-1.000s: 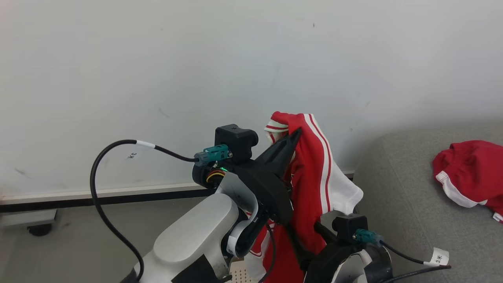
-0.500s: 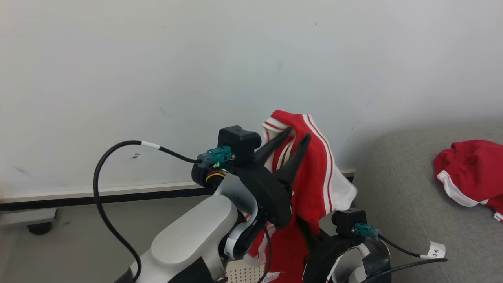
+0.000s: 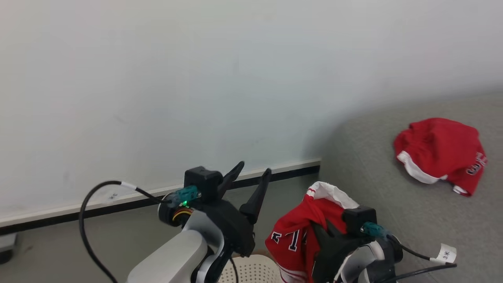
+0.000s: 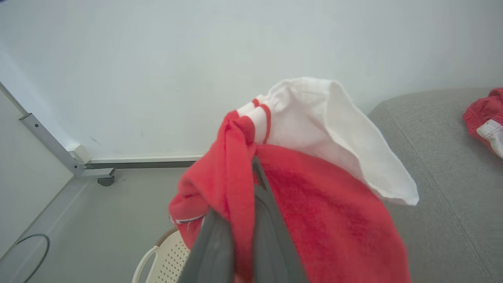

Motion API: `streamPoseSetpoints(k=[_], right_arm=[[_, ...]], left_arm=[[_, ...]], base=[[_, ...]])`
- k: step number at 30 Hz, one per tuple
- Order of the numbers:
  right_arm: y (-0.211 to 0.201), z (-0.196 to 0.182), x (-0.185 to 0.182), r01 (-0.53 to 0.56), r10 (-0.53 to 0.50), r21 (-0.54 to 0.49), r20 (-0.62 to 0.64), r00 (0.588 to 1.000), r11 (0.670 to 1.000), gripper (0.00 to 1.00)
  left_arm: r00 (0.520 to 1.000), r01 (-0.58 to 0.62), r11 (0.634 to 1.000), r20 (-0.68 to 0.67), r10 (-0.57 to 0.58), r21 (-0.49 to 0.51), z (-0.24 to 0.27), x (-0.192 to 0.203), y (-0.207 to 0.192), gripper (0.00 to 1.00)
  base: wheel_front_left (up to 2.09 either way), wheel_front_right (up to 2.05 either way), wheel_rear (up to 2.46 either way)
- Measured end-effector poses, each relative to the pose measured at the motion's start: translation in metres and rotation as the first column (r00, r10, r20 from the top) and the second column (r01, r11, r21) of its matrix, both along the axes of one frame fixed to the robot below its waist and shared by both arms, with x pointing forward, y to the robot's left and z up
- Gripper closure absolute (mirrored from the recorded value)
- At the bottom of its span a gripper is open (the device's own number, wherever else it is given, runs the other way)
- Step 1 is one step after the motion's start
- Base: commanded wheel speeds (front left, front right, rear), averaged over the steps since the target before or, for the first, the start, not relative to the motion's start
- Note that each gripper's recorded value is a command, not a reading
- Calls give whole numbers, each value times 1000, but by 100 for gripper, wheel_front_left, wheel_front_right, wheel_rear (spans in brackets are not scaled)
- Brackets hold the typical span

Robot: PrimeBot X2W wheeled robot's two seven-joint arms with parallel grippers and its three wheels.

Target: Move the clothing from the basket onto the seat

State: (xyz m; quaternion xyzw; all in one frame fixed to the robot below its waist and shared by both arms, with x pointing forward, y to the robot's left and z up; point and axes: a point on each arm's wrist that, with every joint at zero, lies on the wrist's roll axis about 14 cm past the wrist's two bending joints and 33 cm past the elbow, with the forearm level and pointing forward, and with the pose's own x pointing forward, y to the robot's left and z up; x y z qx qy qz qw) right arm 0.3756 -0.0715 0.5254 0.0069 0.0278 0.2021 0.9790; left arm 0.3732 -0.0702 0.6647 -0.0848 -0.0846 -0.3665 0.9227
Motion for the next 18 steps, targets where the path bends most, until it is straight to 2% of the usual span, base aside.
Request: streamPoseSetpoints(k=[8,15,18], right_arm=[[-54,4,-16,163,-163,3,23,986,987,100],[-111,1,-41,342,-342,23,19,940,940,100],[-135,5,-52,414,-414,27,29,910,910,100]], left_arm=[[995,90,996,-38,-89,6,-37,-8,-31,0],[974,201,979,-106,-200,2,-72,-22,-60,0],[967,238,971,-88,-237,-1,-75,-26,-71,0]], base=[[0,0,0],[0,0,0],[0,0,0]])
